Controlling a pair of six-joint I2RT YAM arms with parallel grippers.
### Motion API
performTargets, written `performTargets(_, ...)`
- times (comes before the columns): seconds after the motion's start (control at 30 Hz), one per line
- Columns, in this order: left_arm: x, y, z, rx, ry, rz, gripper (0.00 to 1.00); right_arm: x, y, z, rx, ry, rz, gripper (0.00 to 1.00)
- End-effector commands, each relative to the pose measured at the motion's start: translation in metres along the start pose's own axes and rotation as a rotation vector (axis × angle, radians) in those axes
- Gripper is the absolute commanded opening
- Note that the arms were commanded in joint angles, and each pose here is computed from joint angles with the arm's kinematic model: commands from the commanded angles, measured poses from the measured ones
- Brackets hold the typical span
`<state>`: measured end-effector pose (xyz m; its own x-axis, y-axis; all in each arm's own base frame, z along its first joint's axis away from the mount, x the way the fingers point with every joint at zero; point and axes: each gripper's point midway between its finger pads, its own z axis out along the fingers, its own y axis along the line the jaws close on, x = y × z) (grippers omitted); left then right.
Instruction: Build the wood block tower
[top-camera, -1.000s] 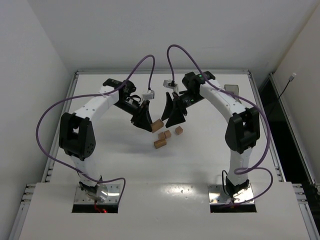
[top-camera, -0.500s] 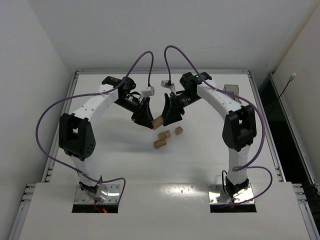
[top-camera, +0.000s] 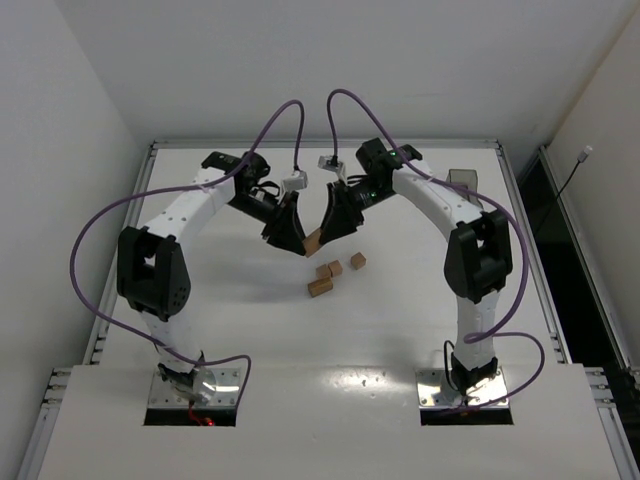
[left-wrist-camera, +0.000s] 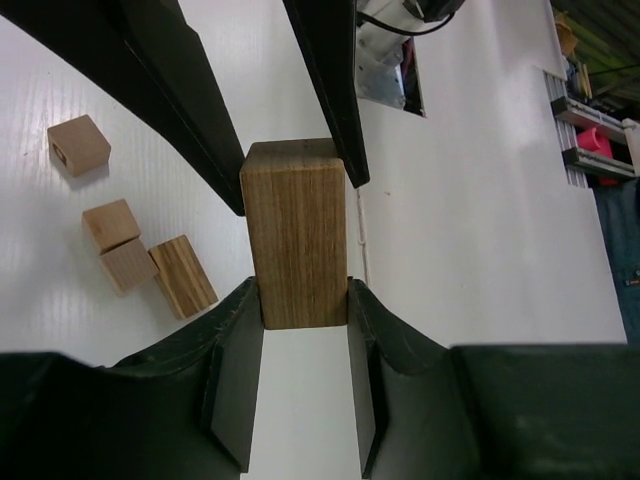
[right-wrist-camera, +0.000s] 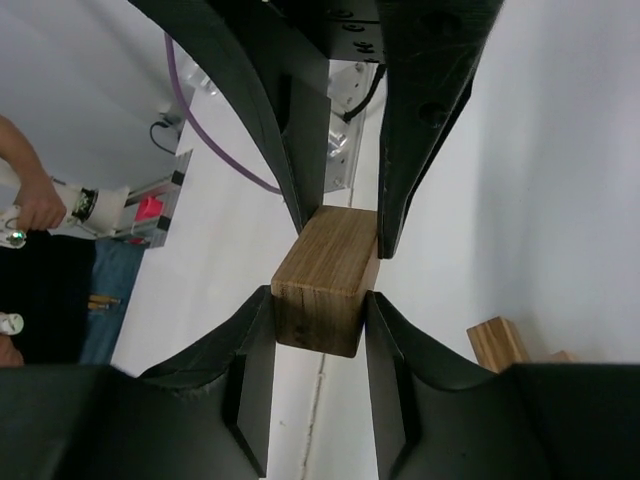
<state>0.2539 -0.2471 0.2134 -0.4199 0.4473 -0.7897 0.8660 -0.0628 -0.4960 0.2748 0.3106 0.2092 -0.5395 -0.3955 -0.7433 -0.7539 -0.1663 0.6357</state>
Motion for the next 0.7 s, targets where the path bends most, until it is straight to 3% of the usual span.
performTargets(0.0, -0.019, -0.01, -0.004, 0.012, -0.071, 0.088, 0.35, -0.014, 0.004, 0.001, -0.002, -0.022, -0.07, 0.0)
performTargets(0.03, -0.022, -0.005, -0.004, -0.012, -0.077, 0.112, 0.42, -0.013, -0.005, -0.003, 0.039, -0.009, -0.073, 0.0)
performTargets(0.17, -0.012, 0.001, -0.02, -0.081, -0.134, -0.025, 0.57, -0.011, -0.023, -0.024, 0.195, 0.031, -0.079, 0.0)
performTargets(0.23, -0.017, 0.007, -0.03, -0.154, -0.151, -0.03, 0.74, -0.001, -0.041, -0.041, 0.309, 0.077, -0.045, 0.0)
performTargets(0.3, -0.013, 0.012, -0.043, -0.202, -0.185, -0.146, 0.78, 0.006, -0.058, -0.057, 0.427, 0.138, -0.047, 0.0)
performTargets(0.37, -0.02, 0.027, -0.059, -0.288, -0.257, -0.177, 0.94, 0.011, -0.066, -0.066, 0.496, 0.181, -0.041, 0.0)
performTargets(0.4, 0.001, 0.038, -0.066, -0.337, -0.328, -0.484, 0.97, 0.014, -0.074, -0.071, 0.56, 0.224, -0.049, 0.0)
performTargets(0.43, 0.006, 0.042, -0.073, -0.352, -0.38, -0.574, 0.99, 0.018, -0.076, -0.075, 0.588, 0.246, -0.039, 0.0)
performTargets(0.47, -0.001, 0.047, -0.086, -0.357, -0.462, -0.536, 0.99, 0.021, -0.078, -0.075, 0.609, 0.269, -0.042, 0.0)
performTargets(0.5, 0.025, 0.049, -0.094, -0.305, -0.556, -0.741, 0.99, 0.023, -0.085, -0.08, 0.641, 0.289, -0.04, 0.0)
performTargets(0.53, 0.025, 0.039, -0.098, -0.207, -0.594, -0.738, 1.0, 0.023, -0.084, -0.077, 0.643, 0.301, -0.045, 0.0)
performTargets(0.57, 0.015, 0.037, -0.109, -0.208, -0.632, -0.594, 1.0, 0.024, -0.084, -0.074, 0.645, 0.312, -0.05, 0.0)
performTargets(0.67, 0.024, 0.051, -0.124, -0.322, -0.623, -0.594, 1.0, 0.033, -0.104, -0.067, 0.684, 0.326, -0.064, 0.0)
